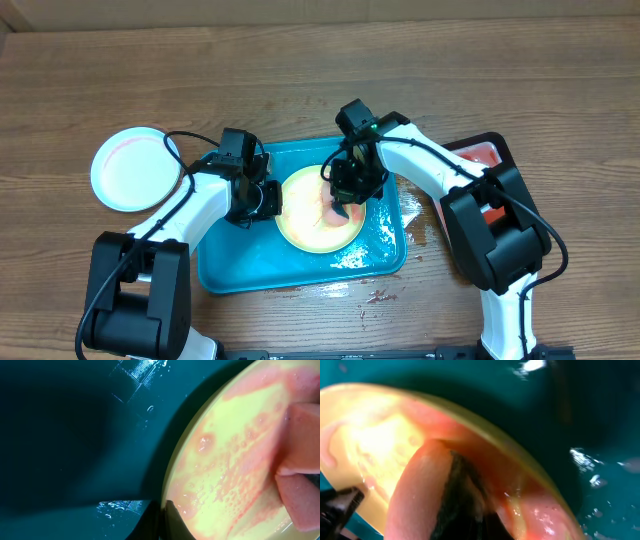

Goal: Clean dirty plates on tray and stack at the side
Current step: 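Scrub the yellow plate with the sponge while the left gripper holds it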

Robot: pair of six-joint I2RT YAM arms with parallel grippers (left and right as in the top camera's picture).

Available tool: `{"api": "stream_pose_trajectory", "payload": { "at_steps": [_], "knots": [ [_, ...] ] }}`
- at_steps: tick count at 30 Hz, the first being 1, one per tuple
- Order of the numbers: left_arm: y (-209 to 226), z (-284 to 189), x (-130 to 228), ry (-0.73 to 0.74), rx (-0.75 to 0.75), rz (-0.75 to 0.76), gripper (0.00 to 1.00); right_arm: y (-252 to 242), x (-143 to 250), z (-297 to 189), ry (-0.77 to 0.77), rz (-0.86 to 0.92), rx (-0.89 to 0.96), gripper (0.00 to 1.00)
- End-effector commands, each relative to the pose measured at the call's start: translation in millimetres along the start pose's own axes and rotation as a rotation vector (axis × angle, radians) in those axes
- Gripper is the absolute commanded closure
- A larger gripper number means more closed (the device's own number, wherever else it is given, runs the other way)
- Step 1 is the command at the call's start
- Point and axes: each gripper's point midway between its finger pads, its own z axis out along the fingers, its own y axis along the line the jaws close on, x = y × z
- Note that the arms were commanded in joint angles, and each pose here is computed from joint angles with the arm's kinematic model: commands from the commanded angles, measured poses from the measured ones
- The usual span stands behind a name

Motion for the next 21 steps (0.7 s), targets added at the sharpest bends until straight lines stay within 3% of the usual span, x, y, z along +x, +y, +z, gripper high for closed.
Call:
{"api": "stream_pose_trajectory", "payload": {
  "at_steps": [1, 12, 17, 21],
  "knots": [
    [8.8, -1.2, 0.9, 0.002, -0.034, -0.010, 0.95, -30.2, -20.9, 15.8, -0.081, 0.139, 0.103, 0.96],
    [9.1, -1.2, 1.7, 0.006, -0.035, 0.003, 0.96, -37.6, -69.8, -2.1, -0.276, 0.305, 0.089, 0.96],
    [9.1, -1.2, 1.6, 0.005, -0.035, 0.002, 0.95, -52.2, -54.8, -1.2, -0.235, 0.392, 0.153, 0.96],
    [9.3, -1.2, 1.6, 0.005, -0.036, 0.001, 0.95, -81.7, -34.6, -6.0, -0.201, 0.419, 0.307, 0.96]
  ]
}}
